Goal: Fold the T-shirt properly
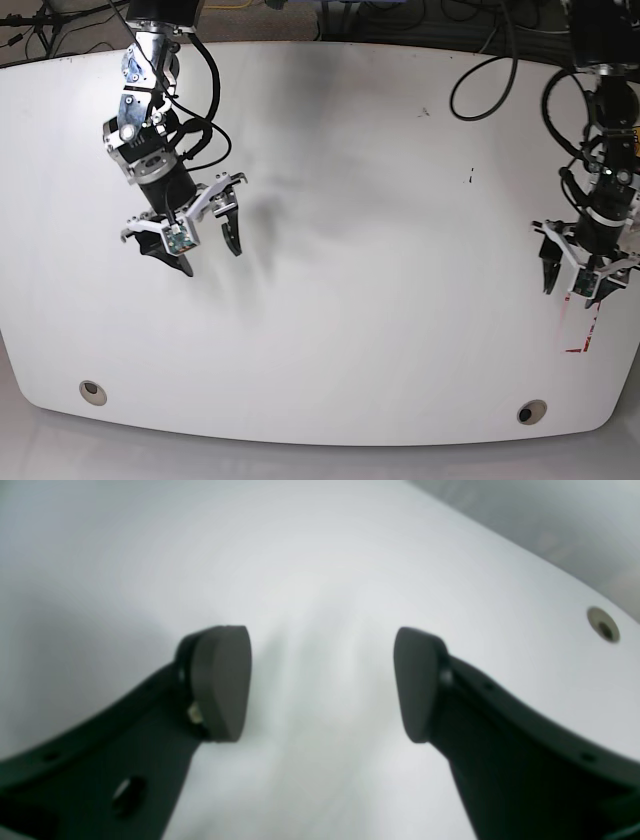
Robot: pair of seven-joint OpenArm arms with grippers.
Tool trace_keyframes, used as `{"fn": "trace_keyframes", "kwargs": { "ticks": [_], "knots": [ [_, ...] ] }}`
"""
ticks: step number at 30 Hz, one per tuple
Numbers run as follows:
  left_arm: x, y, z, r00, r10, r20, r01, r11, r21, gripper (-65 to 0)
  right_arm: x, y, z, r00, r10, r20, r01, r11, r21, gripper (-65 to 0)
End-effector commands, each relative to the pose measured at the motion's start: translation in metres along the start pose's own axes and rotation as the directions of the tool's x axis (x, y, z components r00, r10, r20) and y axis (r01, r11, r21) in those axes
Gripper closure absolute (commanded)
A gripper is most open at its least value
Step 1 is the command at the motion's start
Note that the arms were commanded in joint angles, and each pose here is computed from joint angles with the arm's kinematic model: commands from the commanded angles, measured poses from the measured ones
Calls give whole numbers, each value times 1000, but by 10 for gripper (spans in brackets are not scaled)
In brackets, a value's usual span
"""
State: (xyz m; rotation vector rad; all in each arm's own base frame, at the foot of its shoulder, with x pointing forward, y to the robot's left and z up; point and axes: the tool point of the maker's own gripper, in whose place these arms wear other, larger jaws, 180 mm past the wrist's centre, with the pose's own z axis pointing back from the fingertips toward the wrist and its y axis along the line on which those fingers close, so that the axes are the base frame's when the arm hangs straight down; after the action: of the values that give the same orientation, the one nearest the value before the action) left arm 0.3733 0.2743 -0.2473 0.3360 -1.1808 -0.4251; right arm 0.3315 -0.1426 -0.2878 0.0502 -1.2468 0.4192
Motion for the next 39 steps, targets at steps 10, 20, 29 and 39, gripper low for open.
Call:
{"fn": "trace_keyframes", "kwargs": {
  "ticks": [10, 20, 29, 39],
  "knots": [
    [9, -69, 52, 937, 177, 301, -180, 984, -19, -371, -40, 0, 50, 995, -92, 47, 95, 993, -66, -430],
    [-50, -126, 117, 945, 305, 121, -302, 952, -42, -371, -88, 21, 112, 981, -189, -33, 185, 976, -114, -430],
    [-101, -179, 186, 921, 373, -117, -384, 919, -89, -368, -126, 48, 159, 931, -342, -130, 328, 937, -117, -430],
    [-152, -224, 260, 873, 317, -370, -408, 891, -199, -368, -161, 71, 217, 865, -448, -225, 420, 893, -162, -430]
  ]
}}
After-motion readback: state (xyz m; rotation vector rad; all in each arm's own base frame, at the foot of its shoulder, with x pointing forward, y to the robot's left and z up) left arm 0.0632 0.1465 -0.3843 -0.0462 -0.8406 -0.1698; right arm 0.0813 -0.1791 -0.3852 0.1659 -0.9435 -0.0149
